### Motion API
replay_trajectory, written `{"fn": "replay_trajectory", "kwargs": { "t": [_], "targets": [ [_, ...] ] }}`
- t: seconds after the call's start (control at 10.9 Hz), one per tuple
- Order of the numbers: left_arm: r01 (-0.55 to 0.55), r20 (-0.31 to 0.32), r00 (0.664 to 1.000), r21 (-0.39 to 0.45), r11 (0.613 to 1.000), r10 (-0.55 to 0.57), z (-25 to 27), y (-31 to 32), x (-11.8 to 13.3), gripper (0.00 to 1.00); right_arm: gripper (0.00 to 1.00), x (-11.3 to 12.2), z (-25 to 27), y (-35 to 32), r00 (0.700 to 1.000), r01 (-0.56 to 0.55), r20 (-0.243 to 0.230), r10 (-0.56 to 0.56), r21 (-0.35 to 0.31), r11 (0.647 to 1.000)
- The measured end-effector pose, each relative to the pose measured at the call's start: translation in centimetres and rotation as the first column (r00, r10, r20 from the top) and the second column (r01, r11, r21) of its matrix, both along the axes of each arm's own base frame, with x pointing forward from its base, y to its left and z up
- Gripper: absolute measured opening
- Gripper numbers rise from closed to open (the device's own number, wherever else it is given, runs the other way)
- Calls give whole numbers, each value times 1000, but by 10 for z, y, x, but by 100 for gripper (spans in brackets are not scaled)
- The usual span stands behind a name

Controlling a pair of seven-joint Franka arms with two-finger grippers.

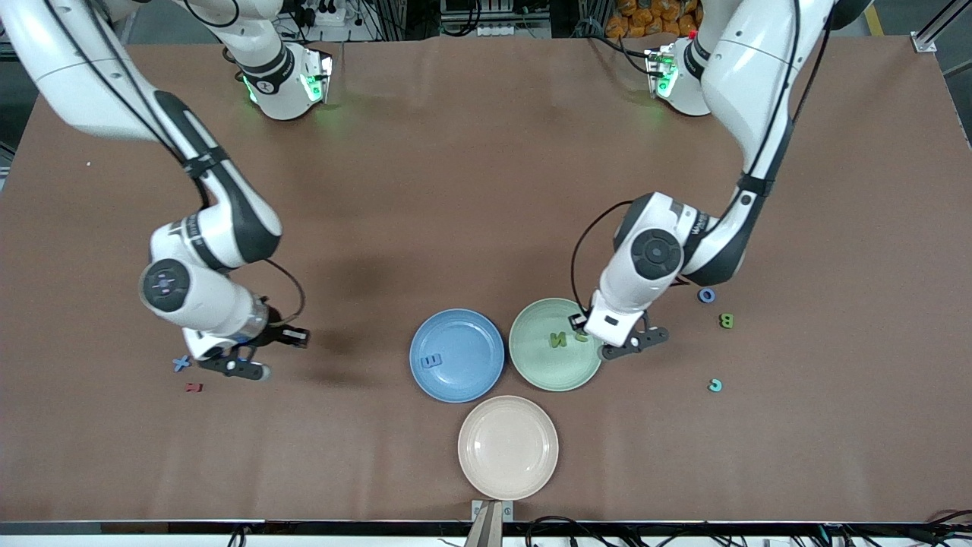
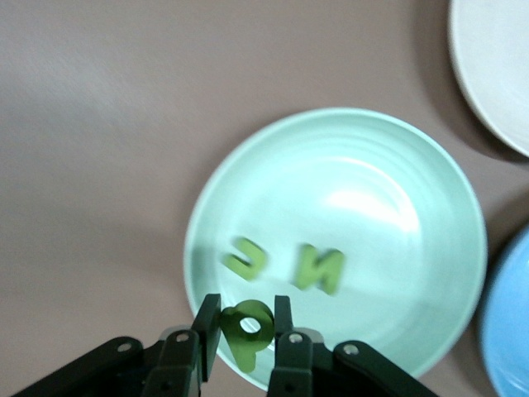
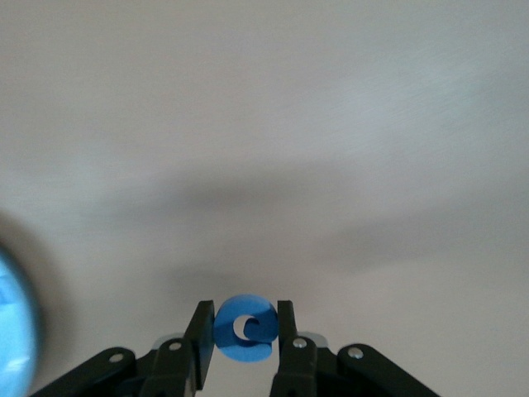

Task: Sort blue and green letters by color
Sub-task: 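Place the blue c on the blue plate while the left gripper drops green p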

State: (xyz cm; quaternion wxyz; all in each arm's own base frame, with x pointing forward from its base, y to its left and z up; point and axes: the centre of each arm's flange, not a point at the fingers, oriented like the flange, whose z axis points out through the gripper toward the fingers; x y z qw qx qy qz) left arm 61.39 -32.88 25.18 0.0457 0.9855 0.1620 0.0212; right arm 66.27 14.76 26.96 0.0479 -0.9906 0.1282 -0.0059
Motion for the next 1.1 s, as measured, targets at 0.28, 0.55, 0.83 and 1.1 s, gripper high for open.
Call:
{"fn": "replay_trajectory", "kwargs": {
  "t": [0.28, 0.55, 0.83, 1.1],
  "targets": [
    [-72, -8, 997, -26, 997, 72, 1, -30, -8, 34, 34, -2, 16, 85, 990, 137, 1, -138, 58, 989],
    [-36, -5, 999, -19, 999, 36, -2, -26, -4, 71, 34, 10, 19, 119, 962, 275, -49, -270, 148, 950],
    [82, -25, 996, 17, 997, -81, 3, 20, 12, 100, 34, 25, 30, 149, 905, 425, -72, -420, 209, 881],
    [180, -39, 983, 41, 983, -178, 11, 95, 22, 100, 37, 29, 19, 174, 807, 588, -121, -578, 265, 765]
  ]
}}
